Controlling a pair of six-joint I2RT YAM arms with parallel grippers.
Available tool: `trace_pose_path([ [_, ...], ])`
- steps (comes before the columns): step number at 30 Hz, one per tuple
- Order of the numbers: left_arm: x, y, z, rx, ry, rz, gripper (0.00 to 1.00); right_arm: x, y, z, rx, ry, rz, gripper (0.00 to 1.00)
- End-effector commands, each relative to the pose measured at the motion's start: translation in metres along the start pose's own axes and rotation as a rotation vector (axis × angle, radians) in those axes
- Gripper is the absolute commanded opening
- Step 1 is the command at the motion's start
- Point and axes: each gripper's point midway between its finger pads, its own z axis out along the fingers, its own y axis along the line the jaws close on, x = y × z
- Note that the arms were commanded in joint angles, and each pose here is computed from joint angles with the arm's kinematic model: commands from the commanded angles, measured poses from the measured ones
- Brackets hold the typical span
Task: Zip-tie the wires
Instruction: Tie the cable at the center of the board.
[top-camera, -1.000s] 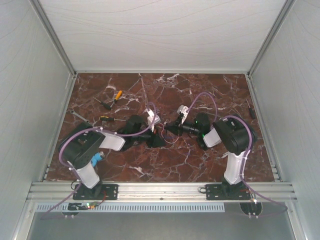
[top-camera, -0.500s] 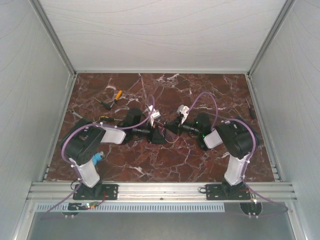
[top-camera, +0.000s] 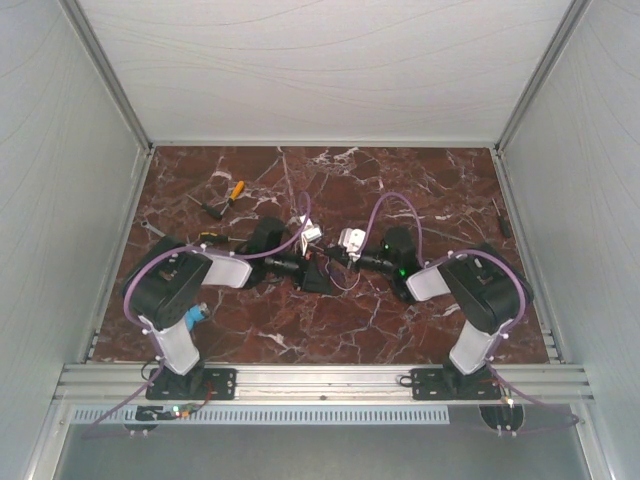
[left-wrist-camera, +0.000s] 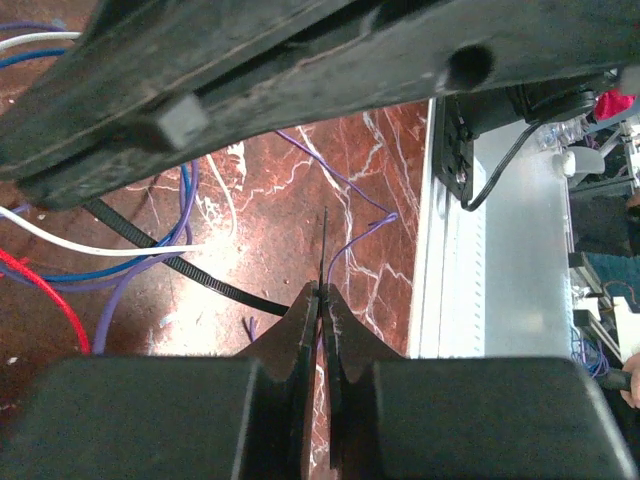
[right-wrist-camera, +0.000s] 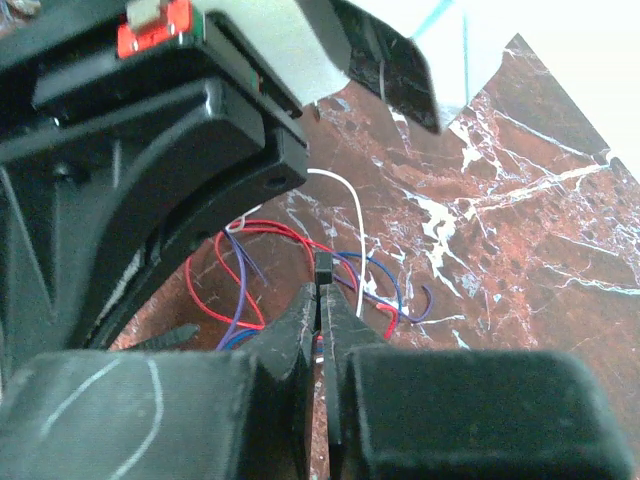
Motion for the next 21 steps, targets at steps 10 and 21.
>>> trace_pose_path([
  [10, -0.011, -0.004, -0.008, 0.038, -0.019, 0.009, 0.0, -0.004, -0.013, -0.005, 0.02, -0.09, -0.174, 0.0],
  [21, -0.01, -0.005, -0.007, 0.079, -0.009, -0.013, 0.0, -0.005, -0.004, -0.01, 0.033, -0.115, -0.199, 0.0],
])
